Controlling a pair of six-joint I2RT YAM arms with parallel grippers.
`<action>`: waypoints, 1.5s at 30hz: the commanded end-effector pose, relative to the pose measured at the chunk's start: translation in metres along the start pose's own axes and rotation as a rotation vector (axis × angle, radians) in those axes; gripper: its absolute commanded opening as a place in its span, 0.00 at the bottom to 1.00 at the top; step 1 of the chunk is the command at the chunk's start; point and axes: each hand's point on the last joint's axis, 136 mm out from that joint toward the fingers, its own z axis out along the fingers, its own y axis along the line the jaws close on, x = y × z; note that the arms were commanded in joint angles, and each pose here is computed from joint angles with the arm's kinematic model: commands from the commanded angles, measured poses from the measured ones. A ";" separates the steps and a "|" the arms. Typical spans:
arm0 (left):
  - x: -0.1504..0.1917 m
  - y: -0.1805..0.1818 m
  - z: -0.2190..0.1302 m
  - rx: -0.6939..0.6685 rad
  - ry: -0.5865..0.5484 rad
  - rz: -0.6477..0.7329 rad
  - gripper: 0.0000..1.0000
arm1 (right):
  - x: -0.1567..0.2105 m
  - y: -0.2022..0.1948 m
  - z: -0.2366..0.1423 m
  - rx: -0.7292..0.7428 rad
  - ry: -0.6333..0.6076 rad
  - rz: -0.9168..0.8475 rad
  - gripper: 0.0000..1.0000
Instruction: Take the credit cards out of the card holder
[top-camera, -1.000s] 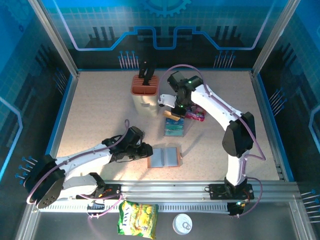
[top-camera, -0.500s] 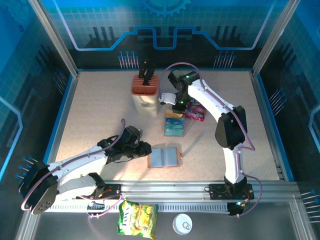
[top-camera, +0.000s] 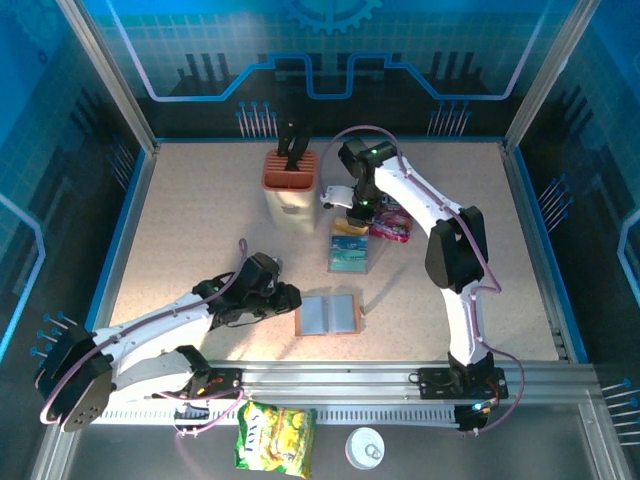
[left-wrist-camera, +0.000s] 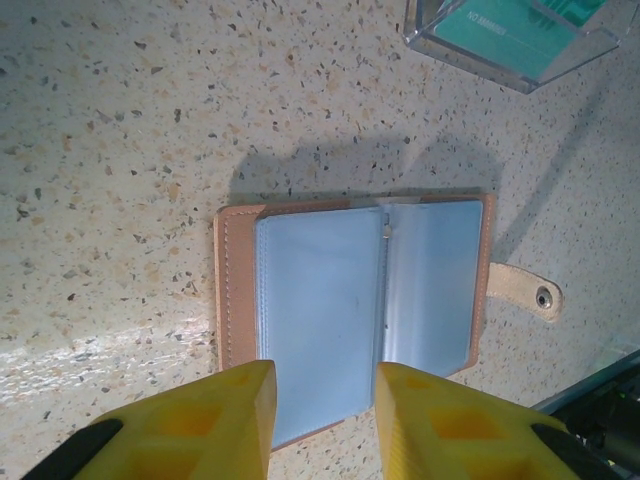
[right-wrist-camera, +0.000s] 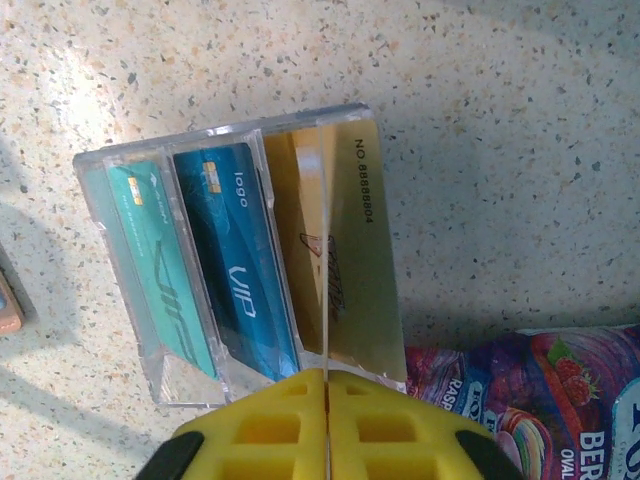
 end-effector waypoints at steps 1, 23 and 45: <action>-0.001 0.009 -0.001 -0.030 -0.011 -0.015 0.32 | 0.004 -0.006 -0.007 0.013 0.004 0.009 0.15; -0.069 0.050 -0.025 -0.230 -0.145 0.037 0.99 | 0.072 -0.014 -0.023 0.343 -0.152 0.459 0.90; -0.193 0.132 -0.084 -0.634 -0.524 0.230 0.99 | 0.160 -0.040 0.010 0.670 -0.549 0.920 1.00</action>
